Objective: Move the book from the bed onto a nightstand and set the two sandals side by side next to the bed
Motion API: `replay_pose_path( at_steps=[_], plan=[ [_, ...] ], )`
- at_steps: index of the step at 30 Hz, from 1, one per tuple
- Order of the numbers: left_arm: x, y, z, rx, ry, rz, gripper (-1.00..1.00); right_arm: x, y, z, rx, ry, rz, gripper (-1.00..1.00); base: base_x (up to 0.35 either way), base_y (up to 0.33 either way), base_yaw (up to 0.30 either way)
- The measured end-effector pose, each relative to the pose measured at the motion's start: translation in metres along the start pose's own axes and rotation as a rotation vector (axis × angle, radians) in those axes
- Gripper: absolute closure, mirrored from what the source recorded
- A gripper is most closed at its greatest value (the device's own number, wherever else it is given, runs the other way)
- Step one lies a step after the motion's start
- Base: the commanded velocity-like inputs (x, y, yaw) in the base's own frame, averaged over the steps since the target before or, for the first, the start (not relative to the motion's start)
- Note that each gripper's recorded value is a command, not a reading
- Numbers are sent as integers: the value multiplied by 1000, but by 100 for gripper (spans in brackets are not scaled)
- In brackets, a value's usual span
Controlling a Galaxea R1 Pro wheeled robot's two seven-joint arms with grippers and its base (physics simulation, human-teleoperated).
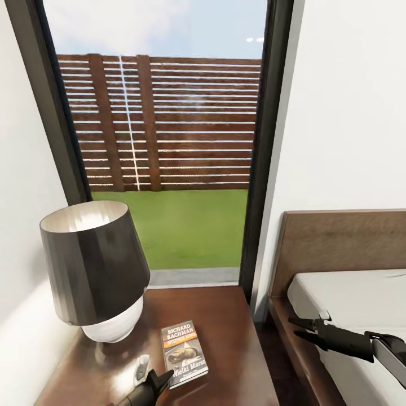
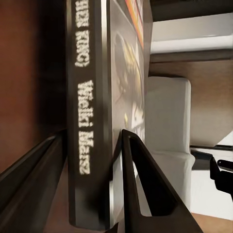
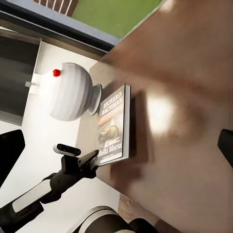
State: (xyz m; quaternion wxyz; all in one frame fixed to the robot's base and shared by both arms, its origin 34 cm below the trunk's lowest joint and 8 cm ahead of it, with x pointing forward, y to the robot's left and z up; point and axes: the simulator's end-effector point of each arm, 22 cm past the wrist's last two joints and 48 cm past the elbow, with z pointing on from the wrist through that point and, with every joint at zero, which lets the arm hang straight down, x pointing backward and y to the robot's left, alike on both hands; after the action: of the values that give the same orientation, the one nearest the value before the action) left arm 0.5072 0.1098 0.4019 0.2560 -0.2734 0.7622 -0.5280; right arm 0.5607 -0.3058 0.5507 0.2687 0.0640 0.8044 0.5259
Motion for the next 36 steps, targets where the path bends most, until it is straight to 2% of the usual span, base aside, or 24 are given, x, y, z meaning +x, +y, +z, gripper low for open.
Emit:
replay_pose_path(
  at_steps=[7, 12, 36],
  plan=[
    [0, 0, 0, -1, 0, 0, 100, 0, 0, 0, 1, 0, 0, -100, 1, 0, 0],
    [3, 11, 1, -2, -1, 1, 100, 7, -10, 2, 1, 0, 0, -100, 0, 0, 0],
    [4, 17, 3, 9, -5, -16, 100, 12, -17, 3, 1, 0, 0, -100, 0, 0, 0]
  ],
)
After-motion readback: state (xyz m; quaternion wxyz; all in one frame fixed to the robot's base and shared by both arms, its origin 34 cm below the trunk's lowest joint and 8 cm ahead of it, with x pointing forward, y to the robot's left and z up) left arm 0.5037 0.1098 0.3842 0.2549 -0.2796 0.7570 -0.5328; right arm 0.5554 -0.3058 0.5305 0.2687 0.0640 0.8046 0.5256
